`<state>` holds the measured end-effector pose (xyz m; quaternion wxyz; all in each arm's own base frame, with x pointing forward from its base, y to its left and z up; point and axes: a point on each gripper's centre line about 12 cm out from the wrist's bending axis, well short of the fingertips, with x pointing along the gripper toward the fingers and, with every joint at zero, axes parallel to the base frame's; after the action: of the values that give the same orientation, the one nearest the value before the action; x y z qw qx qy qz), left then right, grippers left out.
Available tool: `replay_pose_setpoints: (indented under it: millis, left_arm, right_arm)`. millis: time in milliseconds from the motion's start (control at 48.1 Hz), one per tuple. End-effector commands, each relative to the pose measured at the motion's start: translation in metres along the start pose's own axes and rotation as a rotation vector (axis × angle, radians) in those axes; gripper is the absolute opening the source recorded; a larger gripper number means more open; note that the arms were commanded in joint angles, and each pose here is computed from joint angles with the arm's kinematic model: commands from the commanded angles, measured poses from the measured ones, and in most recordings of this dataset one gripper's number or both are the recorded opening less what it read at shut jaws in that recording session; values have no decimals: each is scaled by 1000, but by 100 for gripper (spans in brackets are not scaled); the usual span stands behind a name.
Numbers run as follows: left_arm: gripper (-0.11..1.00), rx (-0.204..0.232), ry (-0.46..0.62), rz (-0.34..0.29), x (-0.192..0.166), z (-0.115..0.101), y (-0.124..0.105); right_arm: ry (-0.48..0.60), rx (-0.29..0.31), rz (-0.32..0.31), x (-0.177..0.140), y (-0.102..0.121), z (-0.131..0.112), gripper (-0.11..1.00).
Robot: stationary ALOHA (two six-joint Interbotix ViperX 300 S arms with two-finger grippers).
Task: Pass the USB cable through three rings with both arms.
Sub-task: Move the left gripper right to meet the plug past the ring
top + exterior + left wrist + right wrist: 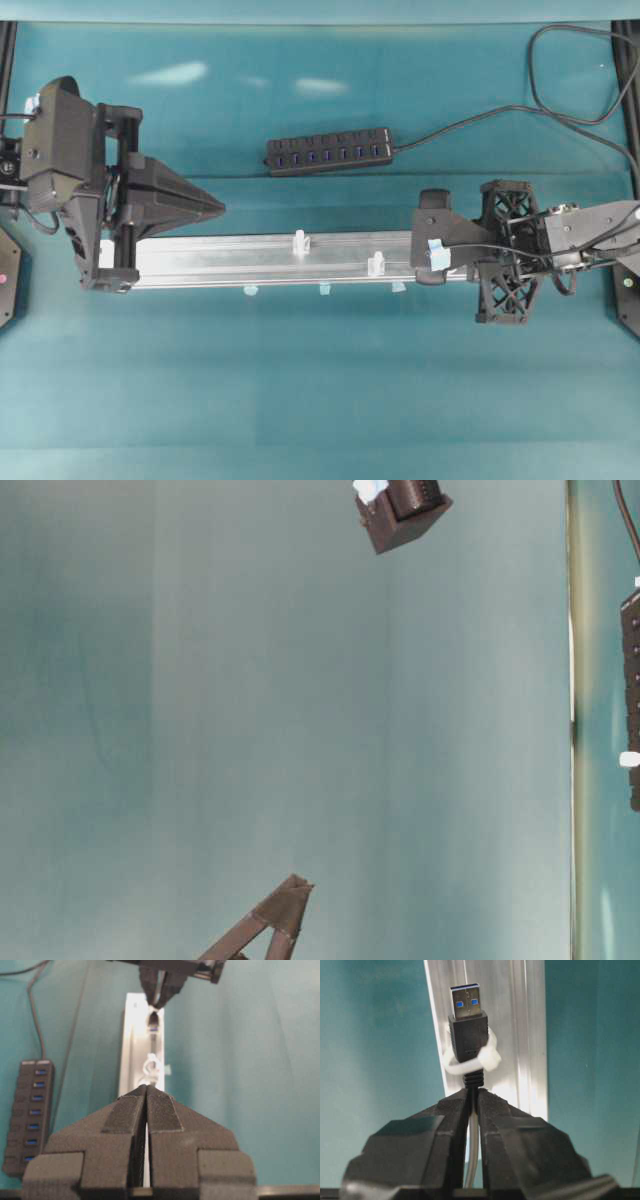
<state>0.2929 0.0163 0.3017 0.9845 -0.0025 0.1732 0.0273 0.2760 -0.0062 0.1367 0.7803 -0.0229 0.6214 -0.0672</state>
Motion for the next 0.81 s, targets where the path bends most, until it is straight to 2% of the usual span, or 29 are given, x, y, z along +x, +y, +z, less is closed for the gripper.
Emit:
replay_pose_setpoints:
  millis: [0, 249, 706, 789]
  left_arm:
    - [2, 2, -41, 9, -1, 14, 3]
    - [2, -10, -34, 11, 16, 13, 4]
    - [2, -17, 58, 11, 85, -6, 4]
    - [11, -15, 69, 10, 93, -7, 4]
  right_arm:
    - [-49, -3, 9, -8, 2, 8, -8]
    - [-101, -6, 19, -12, 2, 7, -8]
    - [-203, -13, 46, -14, 3, -8, -8]
    - [-206, -13, 47, -14, 2, -9, -8]
